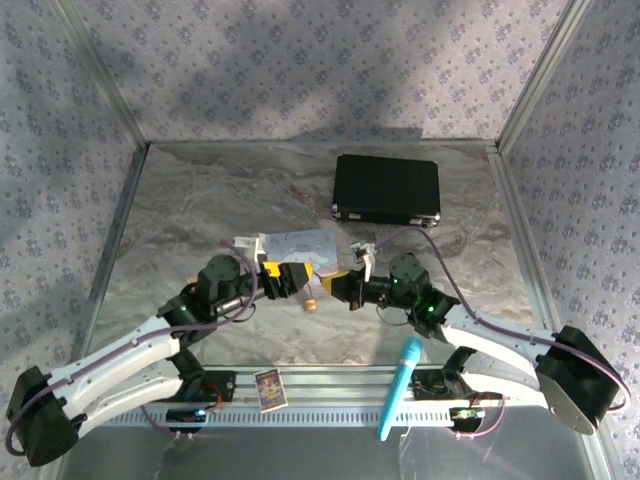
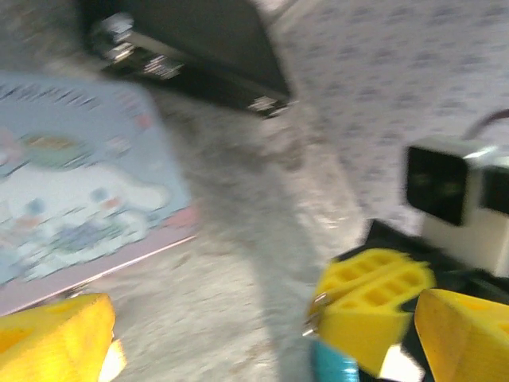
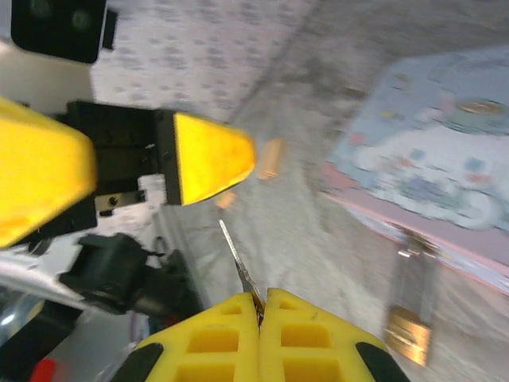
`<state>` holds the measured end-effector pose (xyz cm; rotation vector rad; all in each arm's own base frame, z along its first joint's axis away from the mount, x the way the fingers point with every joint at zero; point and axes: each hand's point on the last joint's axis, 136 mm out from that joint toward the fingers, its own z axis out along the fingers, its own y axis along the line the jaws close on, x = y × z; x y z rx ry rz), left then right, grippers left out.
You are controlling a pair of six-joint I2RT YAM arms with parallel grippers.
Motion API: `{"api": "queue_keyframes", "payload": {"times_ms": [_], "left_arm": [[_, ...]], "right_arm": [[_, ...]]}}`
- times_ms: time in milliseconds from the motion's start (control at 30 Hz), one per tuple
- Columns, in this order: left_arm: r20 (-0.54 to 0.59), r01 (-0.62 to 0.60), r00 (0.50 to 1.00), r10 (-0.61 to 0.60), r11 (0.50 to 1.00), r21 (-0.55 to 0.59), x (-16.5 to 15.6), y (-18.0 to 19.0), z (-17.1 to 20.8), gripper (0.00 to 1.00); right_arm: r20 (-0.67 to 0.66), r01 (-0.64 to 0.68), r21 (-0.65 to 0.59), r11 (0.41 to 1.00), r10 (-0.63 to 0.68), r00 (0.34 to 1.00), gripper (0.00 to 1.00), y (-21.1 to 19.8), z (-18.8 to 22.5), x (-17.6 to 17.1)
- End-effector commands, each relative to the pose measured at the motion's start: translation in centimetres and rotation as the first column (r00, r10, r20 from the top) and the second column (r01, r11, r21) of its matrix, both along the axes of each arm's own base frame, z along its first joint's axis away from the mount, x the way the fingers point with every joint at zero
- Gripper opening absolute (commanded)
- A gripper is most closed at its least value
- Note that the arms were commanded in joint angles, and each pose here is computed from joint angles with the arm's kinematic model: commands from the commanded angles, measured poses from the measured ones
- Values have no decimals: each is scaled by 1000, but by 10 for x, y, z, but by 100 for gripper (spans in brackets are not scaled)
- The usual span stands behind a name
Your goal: Unlock the padlock with the key
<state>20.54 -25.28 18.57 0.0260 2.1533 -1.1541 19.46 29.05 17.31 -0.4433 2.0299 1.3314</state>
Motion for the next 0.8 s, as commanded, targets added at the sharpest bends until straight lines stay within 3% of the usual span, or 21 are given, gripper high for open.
{"api": "queue_keyframes", "payload": {"times_ms": [0,100,433,767], "left_arm": [[-96,-66,993,75,994,92,2,5,-50,90],[-119,-87,987,108,983,162,0,1,-69,81],[-189,-163,959,210,957,238,7,-17,-120,74],[-203,-197,941,269,928,316,14,-22,-138,65]], "right_arm": [[-84,110,-159,981,-124,989,0,-21,-40,16],[-136,136,-205,969,-165,977,0,-33,-60,19],[-195,92,-250,964,-144,970,0,-40,-83,7],[-218,67,-242,968,-122,968,0,-38,-91,2]]}}
